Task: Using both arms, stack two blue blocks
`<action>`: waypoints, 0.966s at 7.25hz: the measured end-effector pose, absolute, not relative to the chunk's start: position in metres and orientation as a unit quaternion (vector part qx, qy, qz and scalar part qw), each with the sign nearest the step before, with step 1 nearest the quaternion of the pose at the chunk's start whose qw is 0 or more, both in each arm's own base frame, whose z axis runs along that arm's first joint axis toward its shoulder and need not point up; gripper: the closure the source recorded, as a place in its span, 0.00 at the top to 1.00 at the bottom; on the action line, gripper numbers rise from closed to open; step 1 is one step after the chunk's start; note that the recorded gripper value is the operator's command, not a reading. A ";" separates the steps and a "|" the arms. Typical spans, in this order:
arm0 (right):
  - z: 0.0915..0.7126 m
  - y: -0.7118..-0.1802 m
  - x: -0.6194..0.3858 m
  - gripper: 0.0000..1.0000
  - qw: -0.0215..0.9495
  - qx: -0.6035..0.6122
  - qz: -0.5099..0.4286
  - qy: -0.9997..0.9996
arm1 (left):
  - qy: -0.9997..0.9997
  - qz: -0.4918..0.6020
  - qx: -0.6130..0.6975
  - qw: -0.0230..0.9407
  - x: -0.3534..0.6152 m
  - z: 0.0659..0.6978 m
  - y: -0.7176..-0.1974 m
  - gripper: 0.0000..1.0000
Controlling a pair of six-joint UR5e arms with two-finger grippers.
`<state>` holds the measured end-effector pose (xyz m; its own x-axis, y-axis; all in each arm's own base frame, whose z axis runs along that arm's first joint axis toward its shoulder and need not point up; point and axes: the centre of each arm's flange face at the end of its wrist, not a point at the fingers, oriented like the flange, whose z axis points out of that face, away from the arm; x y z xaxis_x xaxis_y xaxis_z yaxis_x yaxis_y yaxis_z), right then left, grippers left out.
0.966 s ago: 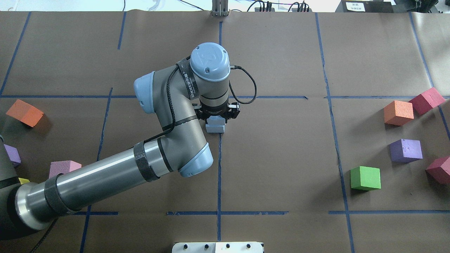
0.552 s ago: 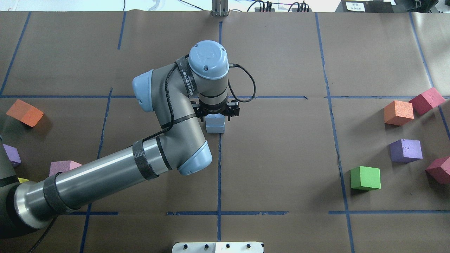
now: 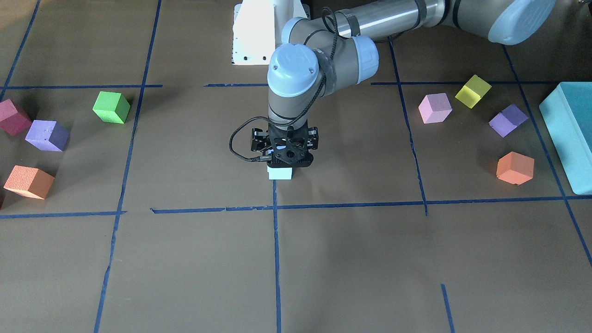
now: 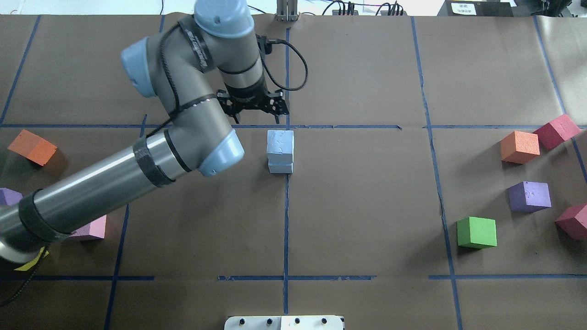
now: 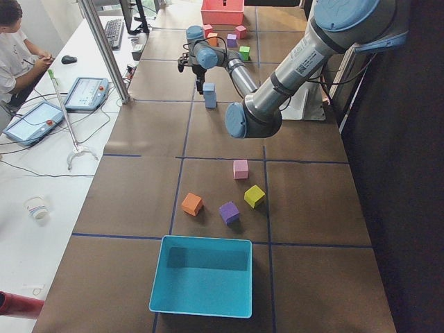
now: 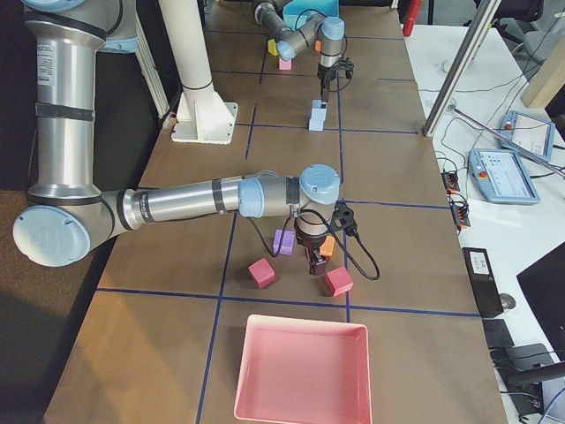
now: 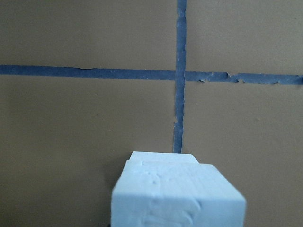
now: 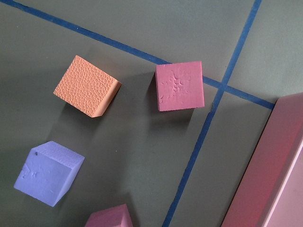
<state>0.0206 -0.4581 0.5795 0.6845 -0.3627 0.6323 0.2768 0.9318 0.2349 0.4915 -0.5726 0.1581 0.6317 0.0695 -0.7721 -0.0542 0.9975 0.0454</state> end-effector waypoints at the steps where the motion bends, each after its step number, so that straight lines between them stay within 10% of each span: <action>1: 0.579 -0.458 0.021 1.00 0.916 0.060 -0.174 -0.357 | 0.421 0.069 0.023 0.904 0.435 0.200 -0.606 1.00; 4: 0.580 -0.457 0.021 0.99 0.918 0.055 -0.165 -0.357 | 0.403 0.138 0.063 0.903 0.195 0.381 -0.676 1.00; 7: 0.590 -0.450 0.021 0.99 0.923 0.032 -0.128 -0.360 | 0.393 0.154 0.056 0.905 0.034 0.571 -0.593 1.00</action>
<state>0.0213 -0.4497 0.5899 0.7076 -0.2592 0.6574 0.2136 0.9652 0.1506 0.0343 -0.5927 0.5712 0.6443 0.3225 -0.6935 -0.2351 0.9463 0.2217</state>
